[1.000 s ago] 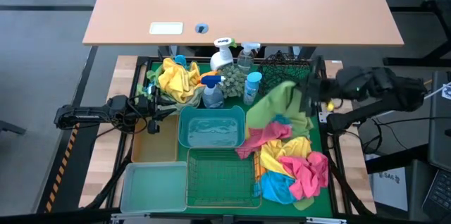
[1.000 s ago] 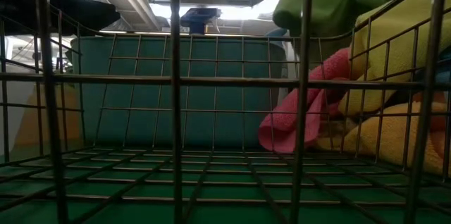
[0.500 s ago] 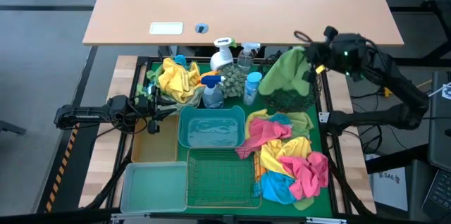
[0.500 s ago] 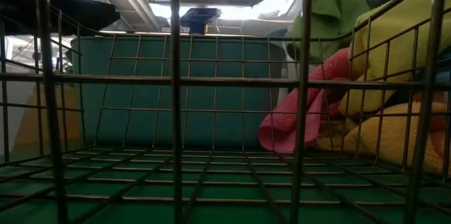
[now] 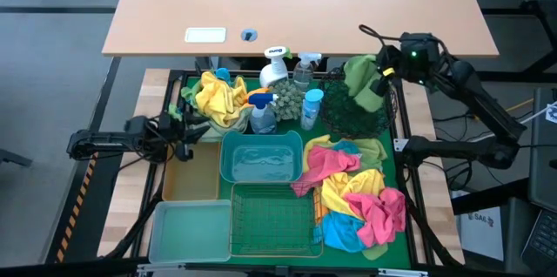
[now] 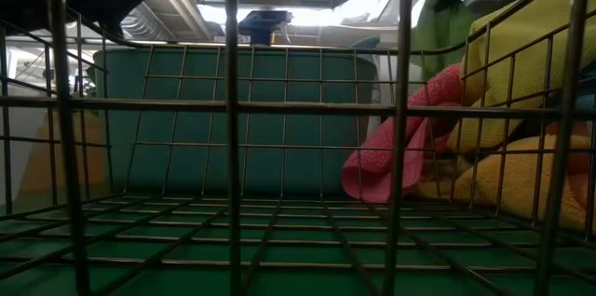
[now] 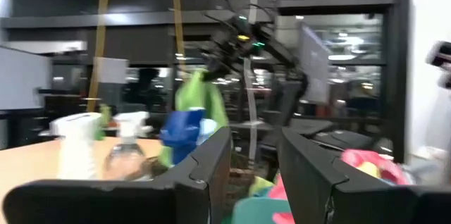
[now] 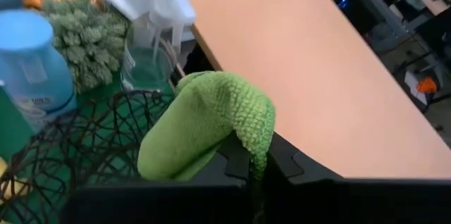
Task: Sort microfiber towel by color & place in baskets
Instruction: Put the green microfiber towel into the black wire basket
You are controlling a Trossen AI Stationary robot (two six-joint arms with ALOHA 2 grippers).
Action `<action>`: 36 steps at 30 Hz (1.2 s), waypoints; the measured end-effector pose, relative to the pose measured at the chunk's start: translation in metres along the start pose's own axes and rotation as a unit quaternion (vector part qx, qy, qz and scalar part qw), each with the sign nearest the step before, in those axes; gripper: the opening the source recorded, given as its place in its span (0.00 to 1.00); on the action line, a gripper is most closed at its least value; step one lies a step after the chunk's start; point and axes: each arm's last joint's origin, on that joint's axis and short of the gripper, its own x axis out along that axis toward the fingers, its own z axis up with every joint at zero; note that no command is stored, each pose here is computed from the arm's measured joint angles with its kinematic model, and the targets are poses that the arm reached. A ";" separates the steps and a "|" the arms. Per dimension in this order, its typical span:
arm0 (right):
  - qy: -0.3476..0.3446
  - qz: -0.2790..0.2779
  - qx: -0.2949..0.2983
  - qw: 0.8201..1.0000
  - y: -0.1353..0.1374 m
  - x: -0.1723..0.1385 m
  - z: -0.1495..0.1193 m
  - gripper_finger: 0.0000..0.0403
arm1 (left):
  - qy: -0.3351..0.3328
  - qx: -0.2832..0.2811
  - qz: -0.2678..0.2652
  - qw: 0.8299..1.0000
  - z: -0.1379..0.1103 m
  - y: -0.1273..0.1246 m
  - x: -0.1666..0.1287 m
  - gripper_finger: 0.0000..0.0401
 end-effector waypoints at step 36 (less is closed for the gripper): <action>0.186 0.039 0.066 0.980 0.015 0.034 -0.019 0.49 | 0.166 0.097 0.078 0.978 0.052 -0.004 0.054 0.28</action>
